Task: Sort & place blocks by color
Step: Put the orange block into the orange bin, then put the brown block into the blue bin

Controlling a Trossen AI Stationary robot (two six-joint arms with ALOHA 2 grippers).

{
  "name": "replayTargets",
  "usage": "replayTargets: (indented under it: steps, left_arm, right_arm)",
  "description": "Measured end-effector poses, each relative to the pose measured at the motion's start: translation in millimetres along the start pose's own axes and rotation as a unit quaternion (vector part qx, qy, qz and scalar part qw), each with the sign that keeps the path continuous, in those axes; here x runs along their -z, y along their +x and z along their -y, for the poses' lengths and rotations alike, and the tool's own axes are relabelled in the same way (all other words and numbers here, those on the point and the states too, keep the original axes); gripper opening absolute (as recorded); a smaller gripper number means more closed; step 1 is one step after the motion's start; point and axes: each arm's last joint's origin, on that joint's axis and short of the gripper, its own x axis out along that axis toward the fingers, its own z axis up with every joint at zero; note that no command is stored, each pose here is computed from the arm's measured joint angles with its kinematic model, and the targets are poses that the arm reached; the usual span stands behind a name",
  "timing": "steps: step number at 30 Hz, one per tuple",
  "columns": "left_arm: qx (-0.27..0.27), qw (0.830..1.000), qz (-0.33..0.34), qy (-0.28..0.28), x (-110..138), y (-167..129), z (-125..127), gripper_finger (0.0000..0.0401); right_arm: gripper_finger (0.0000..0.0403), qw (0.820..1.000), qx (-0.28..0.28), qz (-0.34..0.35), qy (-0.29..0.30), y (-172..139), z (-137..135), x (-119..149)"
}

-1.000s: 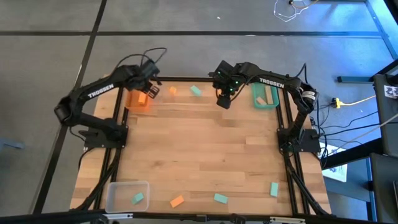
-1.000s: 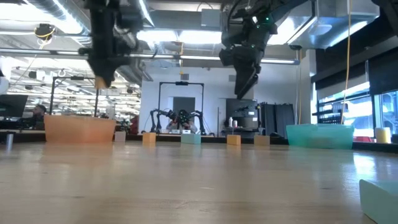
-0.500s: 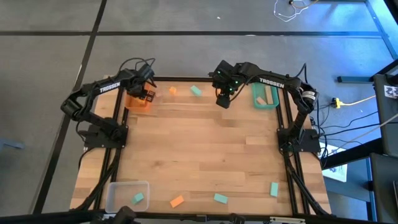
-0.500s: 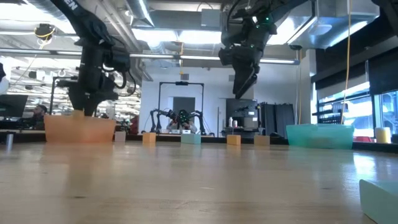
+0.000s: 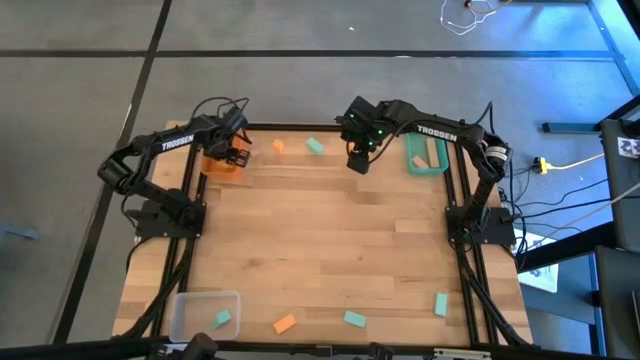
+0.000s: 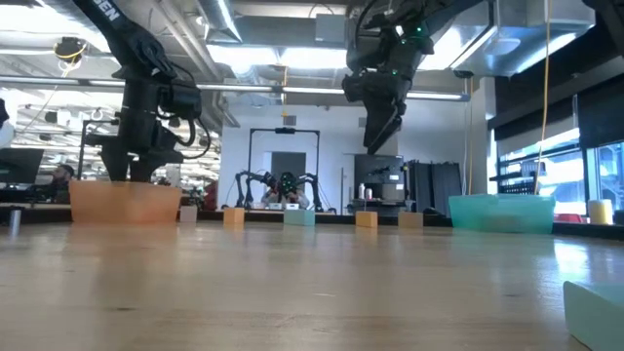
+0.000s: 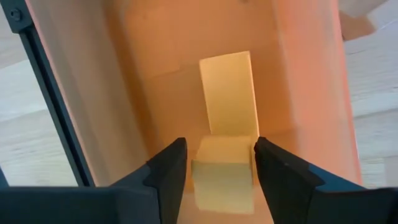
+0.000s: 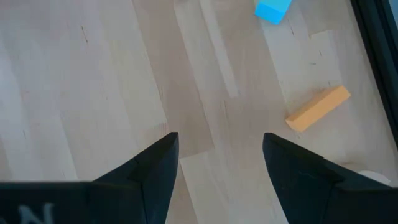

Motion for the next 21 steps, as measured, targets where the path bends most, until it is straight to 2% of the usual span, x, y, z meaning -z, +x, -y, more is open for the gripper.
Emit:
replayTargets:
  steps: [5, 9, 14, 21]
  left_arm:
    - [0.011, 1.000, 0.017, -0.005, -0.5, -9.1, -1.9, 0.0180]
    - [0.084, 0.996, 0.019, -0.008, -3.8, -21.9, 0.4, 0.0181]
    - [0.123, 0.990, 0.061, -0.003, -9.2, -47.2, 3.0, 0.0182]
    - [0.165, 0.974, 0.144, 0.059, -9.2, -93.8, 14.0, 0.0182]
  right_arm:
    - [0.0233, 1.000, 0.000, 0.000, 0.000, 0.0, 0.0, 0.0]
    - [0.0233, 1.000, -0.021, 0.003, 0.003, 0.0, -1.2, -0.2]
    - [0.0233, 0.999, -0.048, 0.007, 0.015, -0.1, -3.0, -0.4]
    - [0.0233, 0.996, -0.086, 0.016, 0.012, -0.1, -7.0, -1.9]
